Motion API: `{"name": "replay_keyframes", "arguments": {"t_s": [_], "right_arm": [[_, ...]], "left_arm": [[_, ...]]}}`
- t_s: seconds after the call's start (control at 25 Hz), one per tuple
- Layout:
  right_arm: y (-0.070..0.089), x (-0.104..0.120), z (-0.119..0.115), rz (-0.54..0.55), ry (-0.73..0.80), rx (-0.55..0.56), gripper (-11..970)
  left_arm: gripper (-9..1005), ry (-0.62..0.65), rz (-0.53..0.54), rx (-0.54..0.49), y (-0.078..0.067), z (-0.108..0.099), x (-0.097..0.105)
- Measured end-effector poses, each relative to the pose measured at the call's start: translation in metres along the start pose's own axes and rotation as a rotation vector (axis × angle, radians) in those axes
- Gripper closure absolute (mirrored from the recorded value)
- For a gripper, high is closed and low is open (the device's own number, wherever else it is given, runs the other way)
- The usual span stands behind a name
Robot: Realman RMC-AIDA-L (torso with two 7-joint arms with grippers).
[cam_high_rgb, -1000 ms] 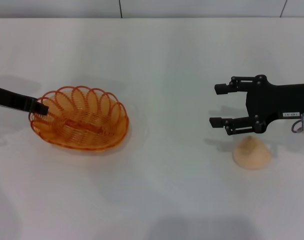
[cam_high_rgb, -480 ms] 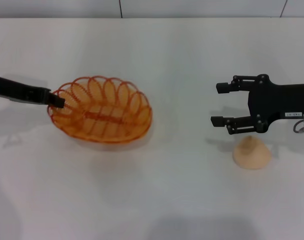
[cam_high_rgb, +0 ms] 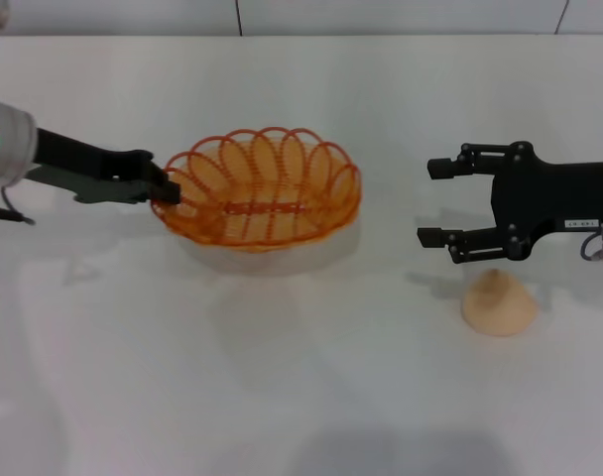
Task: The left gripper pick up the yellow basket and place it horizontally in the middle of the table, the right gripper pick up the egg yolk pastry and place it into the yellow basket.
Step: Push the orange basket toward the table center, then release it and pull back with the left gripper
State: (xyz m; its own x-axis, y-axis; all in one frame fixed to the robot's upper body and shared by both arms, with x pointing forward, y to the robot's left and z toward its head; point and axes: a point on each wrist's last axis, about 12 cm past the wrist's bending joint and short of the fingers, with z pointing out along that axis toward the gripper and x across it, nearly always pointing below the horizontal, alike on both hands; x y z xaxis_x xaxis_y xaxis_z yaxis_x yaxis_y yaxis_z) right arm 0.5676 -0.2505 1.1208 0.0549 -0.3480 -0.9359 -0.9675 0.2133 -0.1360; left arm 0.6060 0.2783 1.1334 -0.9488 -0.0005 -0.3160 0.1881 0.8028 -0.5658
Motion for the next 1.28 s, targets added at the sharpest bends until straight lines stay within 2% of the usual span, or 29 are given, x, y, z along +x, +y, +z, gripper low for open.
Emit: {"name": "replay_keyframes", "arguments": {"t_s": [0.28,0.48,1.0,1.2,1.28], "right_arm": [[-0.001,-0.002,0.002,-0.012,-0.003,-0.008,194],[-0.001,-0.003,0.001,-0.011,-0.004,-0.012,195],[0.002,0.000,-0.001,-0.004,-0.001,-0.012,196],[0.002,0.001,-0.001,-0.003,-0.001,-0.013,197],[0.002,0.001,-0.001,-0.002,0.000,-0.012,197]], "left_arm": [[919,0.058,0.031,-0.033,-0.026,0.030,0.000],[919,0.042,0.028,-0.020,-0.034,0.038,-0.002],[903,0.036,0.024,0.005,-0.034,0.037,0.000],[886,0.032,-0.004,0.004,-0.029,0.038,0.004],[847,0.027,-0.010,0.004,-0.028,0.038,0.005]]}}
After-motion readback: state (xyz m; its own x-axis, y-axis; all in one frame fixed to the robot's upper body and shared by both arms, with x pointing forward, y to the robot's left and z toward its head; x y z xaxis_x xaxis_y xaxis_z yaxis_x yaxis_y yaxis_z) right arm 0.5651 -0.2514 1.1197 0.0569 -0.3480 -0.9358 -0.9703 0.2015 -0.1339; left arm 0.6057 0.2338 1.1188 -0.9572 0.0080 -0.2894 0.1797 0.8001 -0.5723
